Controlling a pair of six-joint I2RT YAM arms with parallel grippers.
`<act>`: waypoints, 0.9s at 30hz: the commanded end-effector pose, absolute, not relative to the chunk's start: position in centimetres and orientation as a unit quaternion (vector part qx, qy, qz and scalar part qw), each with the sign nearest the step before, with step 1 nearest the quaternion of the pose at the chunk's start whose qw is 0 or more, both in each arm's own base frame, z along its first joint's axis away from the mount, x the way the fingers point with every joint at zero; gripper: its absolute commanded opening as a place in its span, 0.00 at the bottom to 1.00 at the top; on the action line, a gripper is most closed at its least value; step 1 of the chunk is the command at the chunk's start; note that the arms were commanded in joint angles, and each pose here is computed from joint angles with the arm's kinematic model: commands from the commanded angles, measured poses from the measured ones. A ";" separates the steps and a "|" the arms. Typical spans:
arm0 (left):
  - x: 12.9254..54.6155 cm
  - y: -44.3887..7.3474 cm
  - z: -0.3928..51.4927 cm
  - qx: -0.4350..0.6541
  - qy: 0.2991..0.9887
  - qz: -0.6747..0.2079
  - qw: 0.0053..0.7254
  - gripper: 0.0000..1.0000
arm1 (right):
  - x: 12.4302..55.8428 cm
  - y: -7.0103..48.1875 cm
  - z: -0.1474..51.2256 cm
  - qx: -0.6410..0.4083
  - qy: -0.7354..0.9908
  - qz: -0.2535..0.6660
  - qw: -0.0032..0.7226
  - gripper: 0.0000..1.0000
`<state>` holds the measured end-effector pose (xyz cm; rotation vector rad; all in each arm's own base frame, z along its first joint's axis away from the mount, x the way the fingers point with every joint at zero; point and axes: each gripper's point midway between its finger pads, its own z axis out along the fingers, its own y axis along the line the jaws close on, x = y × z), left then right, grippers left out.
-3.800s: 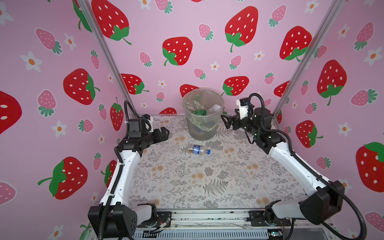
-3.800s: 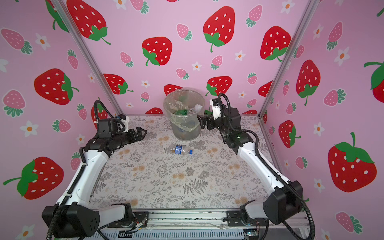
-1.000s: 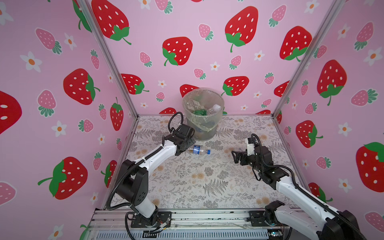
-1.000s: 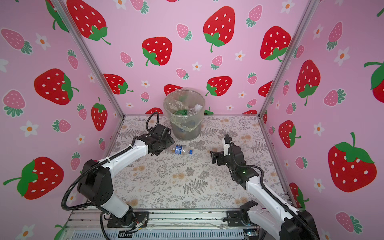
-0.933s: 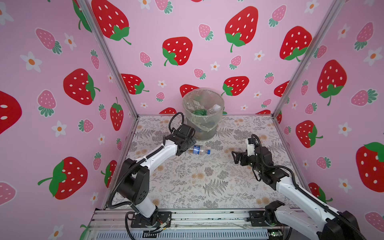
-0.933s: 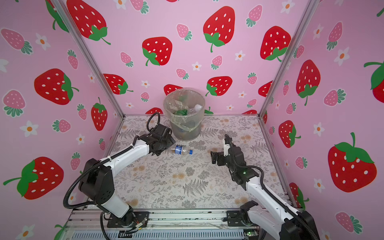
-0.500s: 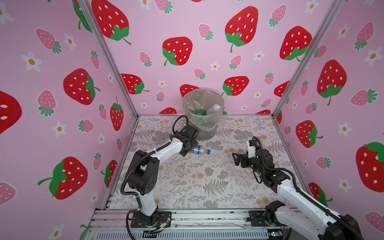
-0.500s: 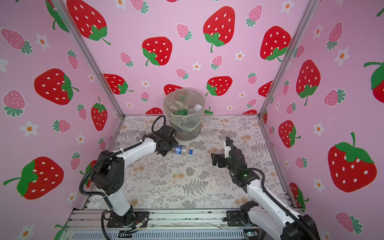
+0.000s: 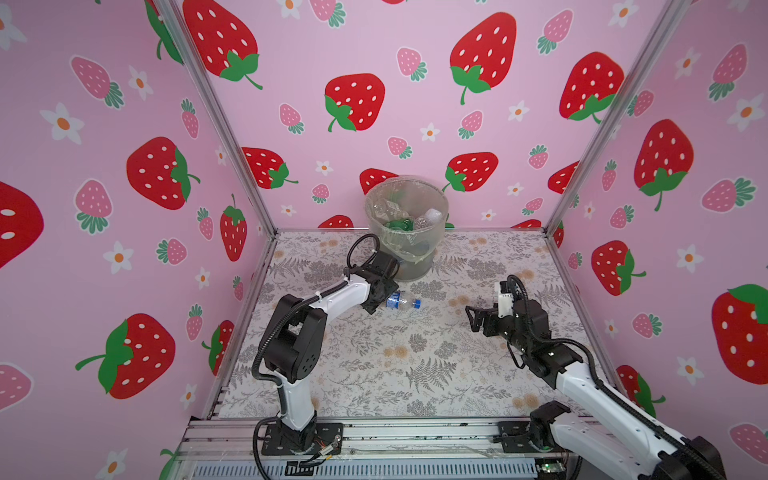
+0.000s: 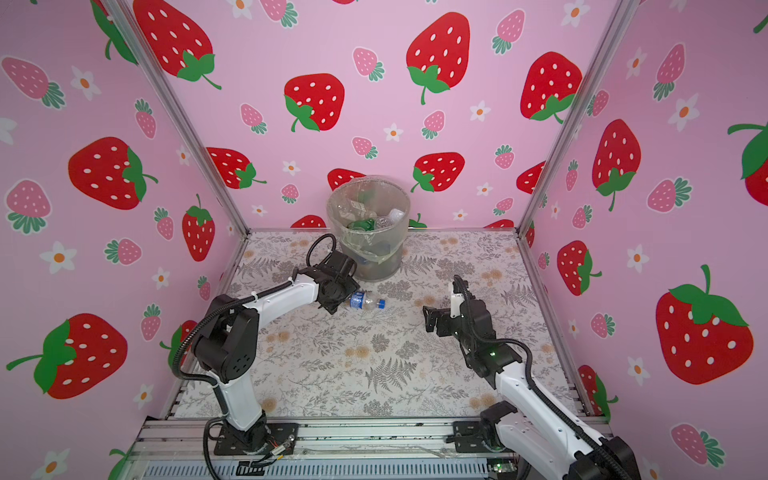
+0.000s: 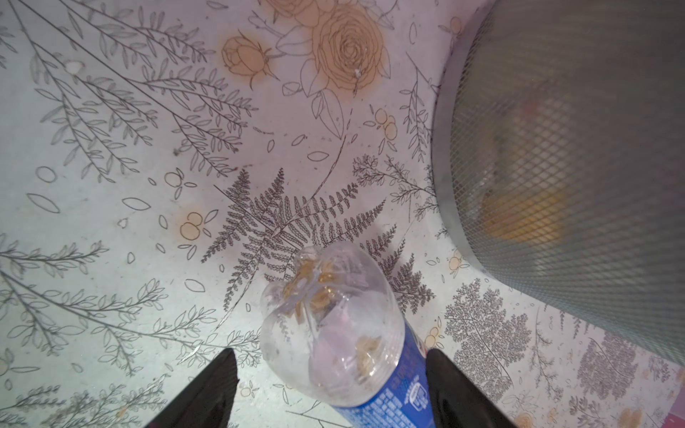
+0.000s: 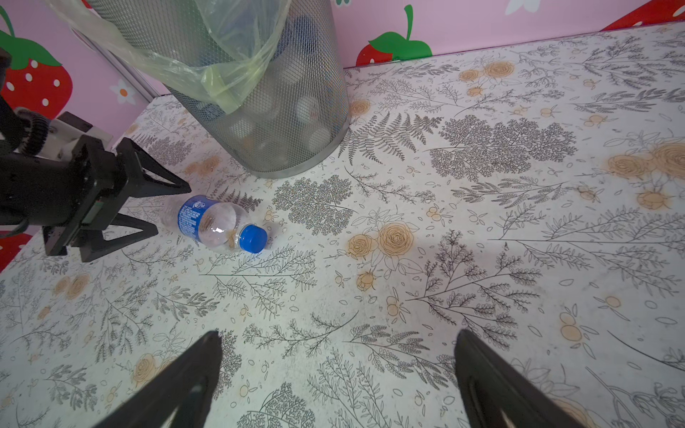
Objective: Throw the plastic bottles in the bin
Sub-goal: 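Lower the left gripper onto the lying blue-label bottle's base and close it, then lift the blue-label bottle with the left gripper, tilting it upright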
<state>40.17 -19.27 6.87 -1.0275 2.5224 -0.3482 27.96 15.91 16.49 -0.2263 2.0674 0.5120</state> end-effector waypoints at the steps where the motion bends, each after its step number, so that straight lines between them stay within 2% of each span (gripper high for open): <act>1: 40.8 -19.8 6.9 -0.382 0.894 -0.126 0.196 0.82 | 27.8 15.7 16.3 -0.090 0.848 0.205 0.479 0.99; 18: 41.6 -20.0 3.5 -0.392 0.895 -0.131 0.167 0.80 | 28.1 15.6 15.9 -0.093 0.852 0.195 0.477 0.99; 27: 41.1 -18.7 4.0 -0.386 0.897 -0.131 0.172 0.66 | 28.3 15.6 16.2 -0.093 0.850 0.193 0.482 0.99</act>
